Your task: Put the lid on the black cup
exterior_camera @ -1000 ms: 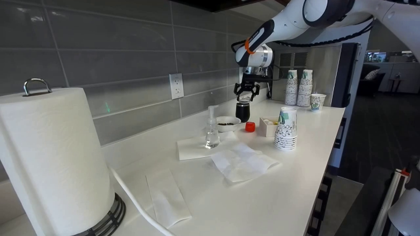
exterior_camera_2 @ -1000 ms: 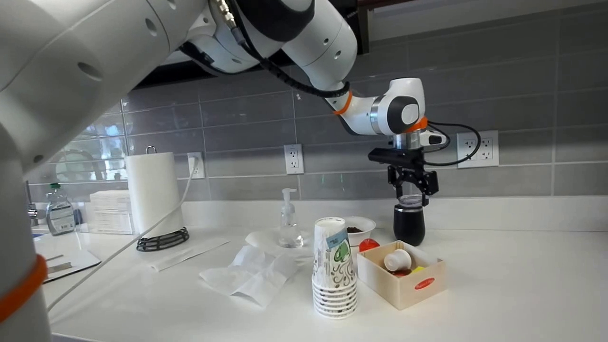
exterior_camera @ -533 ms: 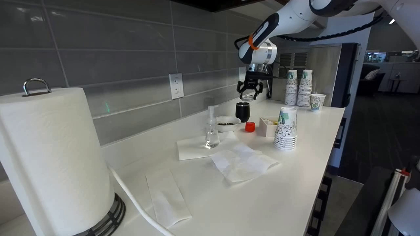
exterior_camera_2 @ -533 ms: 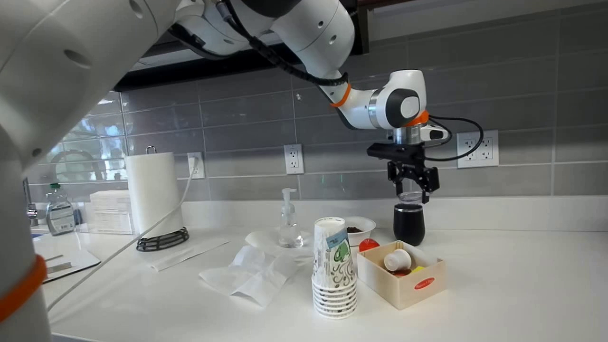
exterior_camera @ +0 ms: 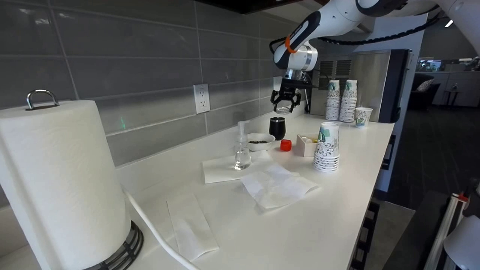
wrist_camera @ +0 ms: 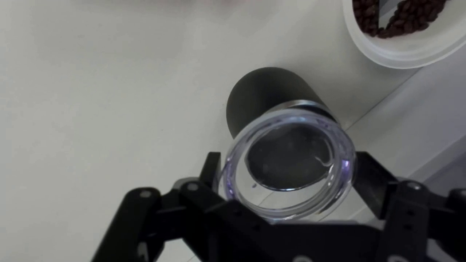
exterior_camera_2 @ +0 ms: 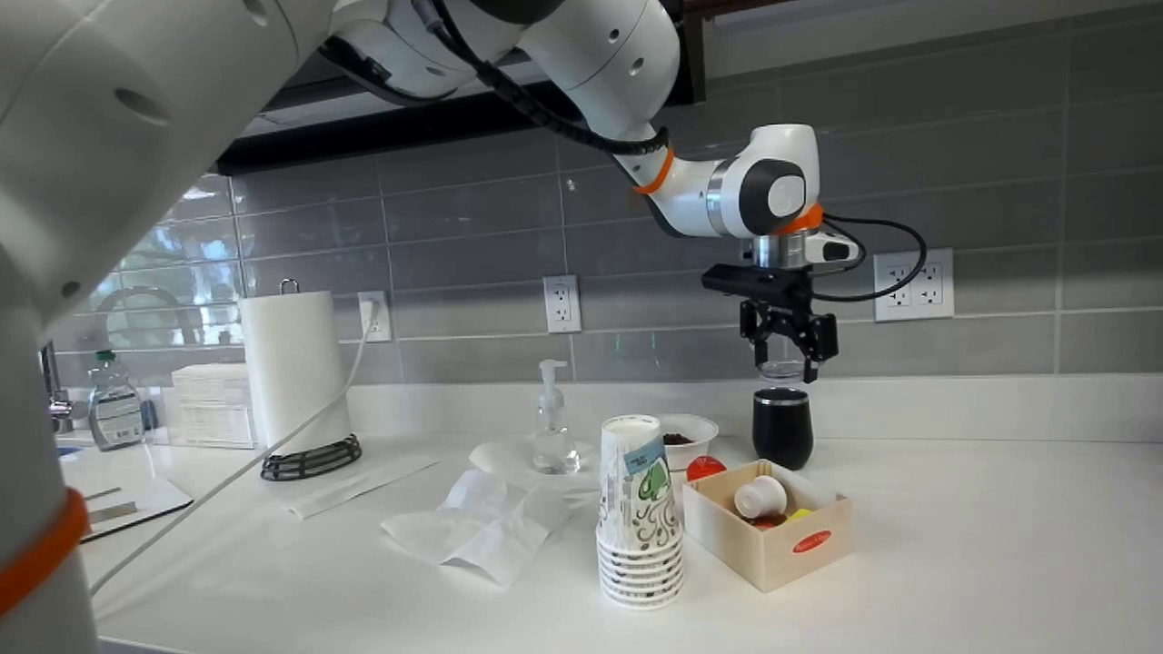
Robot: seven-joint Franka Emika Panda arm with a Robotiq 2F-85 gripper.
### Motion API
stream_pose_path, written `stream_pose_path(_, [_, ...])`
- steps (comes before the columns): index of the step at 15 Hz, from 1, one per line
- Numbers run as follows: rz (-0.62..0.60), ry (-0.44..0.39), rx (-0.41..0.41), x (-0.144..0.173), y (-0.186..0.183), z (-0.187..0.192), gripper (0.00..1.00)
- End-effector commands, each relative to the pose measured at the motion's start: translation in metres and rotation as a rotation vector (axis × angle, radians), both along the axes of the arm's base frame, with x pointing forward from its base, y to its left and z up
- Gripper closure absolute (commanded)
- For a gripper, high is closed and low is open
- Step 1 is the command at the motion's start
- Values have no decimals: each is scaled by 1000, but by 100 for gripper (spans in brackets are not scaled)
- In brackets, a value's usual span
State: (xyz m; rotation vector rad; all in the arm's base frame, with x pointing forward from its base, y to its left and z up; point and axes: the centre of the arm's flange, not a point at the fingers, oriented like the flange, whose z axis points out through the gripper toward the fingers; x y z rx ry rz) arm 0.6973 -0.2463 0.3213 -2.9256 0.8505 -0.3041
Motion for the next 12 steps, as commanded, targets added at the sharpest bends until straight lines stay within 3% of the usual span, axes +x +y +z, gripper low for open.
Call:
stream_pose_path(1, [25, 13, 38, 10, 0, 9, 35])
stream_pose_path(12, [26, 67, 82, 34, -9, 2, 35])
